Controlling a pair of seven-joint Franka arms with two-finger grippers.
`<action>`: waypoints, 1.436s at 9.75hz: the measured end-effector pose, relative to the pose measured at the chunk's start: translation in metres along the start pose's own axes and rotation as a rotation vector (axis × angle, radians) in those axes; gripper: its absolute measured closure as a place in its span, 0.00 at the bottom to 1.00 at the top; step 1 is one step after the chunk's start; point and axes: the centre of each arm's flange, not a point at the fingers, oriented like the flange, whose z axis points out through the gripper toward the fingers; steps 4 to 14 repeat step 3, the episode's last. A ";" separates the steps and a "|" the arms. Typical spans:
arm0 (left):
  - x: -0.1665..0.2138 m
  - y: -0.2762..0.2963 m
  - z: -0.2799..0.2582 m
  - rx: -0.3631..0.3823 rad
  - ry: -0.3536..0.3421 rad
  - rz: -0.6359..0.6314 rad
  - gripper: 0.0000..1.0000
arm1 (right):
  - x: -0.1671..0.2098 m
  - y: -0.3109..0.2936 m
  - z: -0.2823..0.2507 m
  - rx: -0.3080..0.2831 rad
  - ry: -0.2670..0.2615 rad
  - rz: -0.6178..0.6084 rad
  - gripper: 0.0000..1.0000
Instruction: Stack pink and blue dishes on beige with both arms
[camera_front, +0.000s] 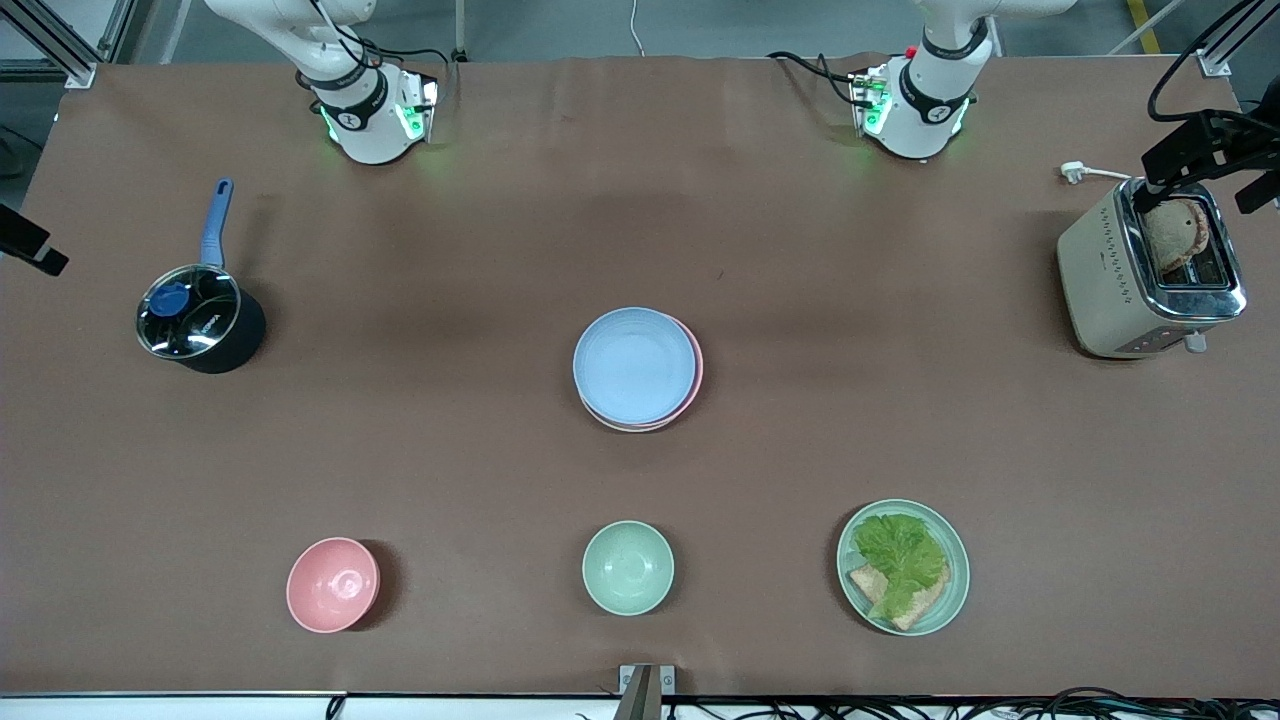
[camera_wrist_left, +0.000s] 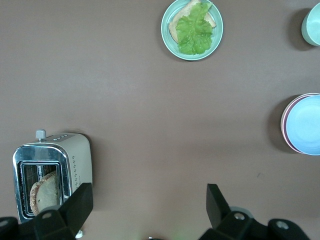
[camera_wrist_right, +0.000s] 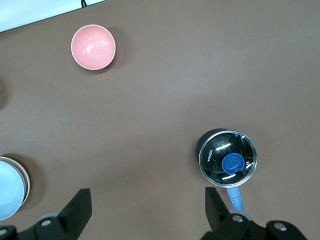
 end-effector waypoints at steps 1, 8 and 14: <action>0.000 0.000 0.000 -0.001 0.003 0.000 0.00 | 0.000 0.000 0.000 0.000 -0.001 -0.005 0.00; 0.001 0.000 0.000 -0.003 0.008 -0.001 0.00 | 0.000 0.000 0.000 -0.001 -0.002 -0.009 0.00; 0.001 0.000 0.000 -0.003 0.008 -0.001 0.00 | 0.000 0.000 0.000 -0.001 -0.002 -0.009 0.00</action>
